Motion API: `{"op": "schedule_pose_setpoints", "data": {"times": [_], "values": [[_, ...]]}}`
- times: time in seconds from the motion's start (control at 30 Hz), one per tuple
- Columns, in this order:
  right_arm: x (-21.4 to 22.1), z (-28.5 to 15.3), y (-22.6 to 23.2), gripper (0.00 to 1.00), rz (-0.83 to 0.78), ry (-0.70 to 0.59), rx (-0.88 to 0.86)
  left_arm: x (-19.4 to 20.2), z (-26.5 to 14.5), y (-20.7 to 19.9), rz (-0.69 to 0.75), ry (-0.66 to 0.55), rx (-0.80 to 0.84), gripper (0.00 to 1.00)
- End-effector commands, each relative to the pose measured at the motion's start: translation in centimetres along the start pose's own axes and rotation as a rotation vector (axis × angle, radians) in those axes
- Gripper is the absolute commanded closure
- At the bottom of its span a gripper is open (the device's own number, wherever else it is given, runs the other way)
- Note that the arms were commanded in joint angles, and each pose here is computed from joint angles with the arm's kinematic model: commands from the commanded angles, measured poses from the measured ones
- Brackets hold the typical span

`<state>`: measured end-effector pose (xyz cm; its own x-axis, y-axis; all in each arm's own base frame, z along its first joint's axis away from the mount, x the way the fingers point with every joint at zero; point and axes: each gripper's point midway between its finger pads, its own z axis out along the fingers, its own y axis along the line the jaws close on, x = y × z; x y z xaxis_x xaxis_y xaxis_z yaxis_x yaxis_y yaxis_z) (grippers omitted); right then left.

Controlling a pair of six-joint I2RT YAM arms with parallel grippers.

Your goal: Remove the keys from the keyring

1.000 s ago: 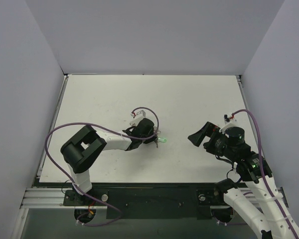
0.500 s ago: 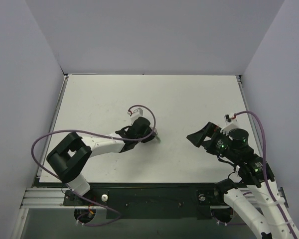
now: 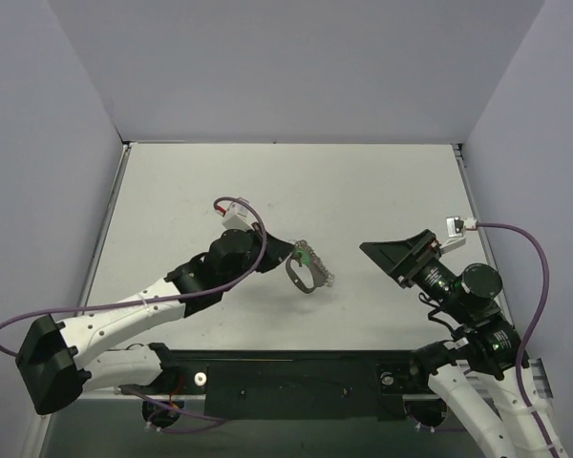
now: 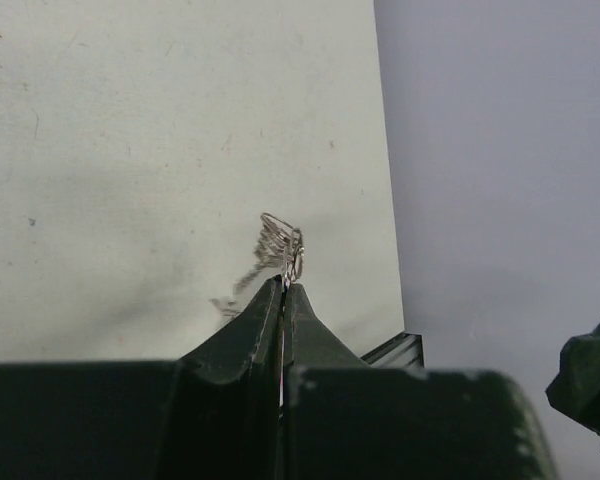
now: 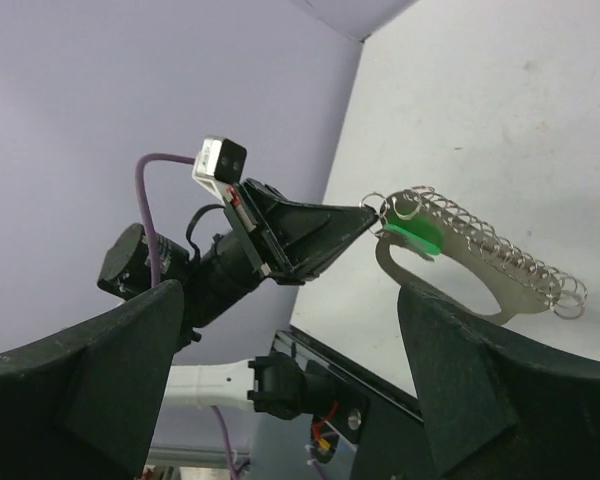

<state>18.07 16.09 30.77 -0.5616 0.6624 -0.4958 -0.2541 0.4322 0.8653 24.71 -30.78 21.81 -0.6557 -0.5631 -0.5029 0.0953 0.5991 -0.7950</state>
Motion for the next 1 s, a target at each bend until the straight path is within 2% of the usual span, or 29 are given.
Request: {"op": "schedule_pose_setpoints", "data": {"times": [0.0,0.23,0.37,0.4,0.43,0.47,0.5,0.53,0.63,0.67,0.7,0.97], "values": [[-2.1,-0.7,4.8,0.18,0.101,-0.098,-0.198,-2.4,-3.0,-3.5,-0.067,-0.073,0.074,1.00],[-3.6,-1.5,6.6,0.27,0.209,-0.195,-0.250,-3.4,-5.6,-6.4,-0.206,-0.114,0.110,1.00],[-1.6,-0.2,7.4,0.35,0.222,-0.117,-0.243,-3.5,-5.8,-6.0,-0.333,-0.125,0.049,1.00],[-1.5,0.7,6.8,0.37,0.214,-0.131,-0.203,-3.5,-5.8,-6.1,-0.382,-0.126,0.053,1.00],[0.1,0.9,7.4,0.39,0.210,-0.071,-0.212,-3.4,-5.7,-6.2,-0.402,-0.126,0.054,1.00],[-0.1,1.8,6.8,0.40,0.196,-0.113,-0.172,-3.5,-5.7,-6.4,-0.441,-0.127,0.058,1.00],[1.4,1.7,7.9,0.41,0.186,-0.064,-0.195,-3.5,-5.6,-6.5,-0.457,-0.129,0.057,1.00],[1.5,2.3,7.9,0.41,0.162,-0.083,-0.167,-3.7,-5.7,-6.4,-0.485,-0.139,0.049,1.00],[4.2,2.8,9.0,0.41,0.101,-0.035,-0.148,-4.0,-6.0,-5.6,-0.524,-0.164,0.001,1.00],[4.1,3.4,8.9,0.42,0.088,-0.057,-0.118,-4.3,-6.1,-5.5,-0.545,-0.178,0.002,1.00],[4.8,3.4,9.0,0.45,0.085,-0.044,-0.112,-4.4,-6.2,-5.4,-0.547,-0.180,0.003,1.00],[5.7,5.2,5.5,0.53,0.212,-0.125,-0.015,-3.4,-6.5,-2.7,-0.588,-0.182,-0.012,1.00]]}}
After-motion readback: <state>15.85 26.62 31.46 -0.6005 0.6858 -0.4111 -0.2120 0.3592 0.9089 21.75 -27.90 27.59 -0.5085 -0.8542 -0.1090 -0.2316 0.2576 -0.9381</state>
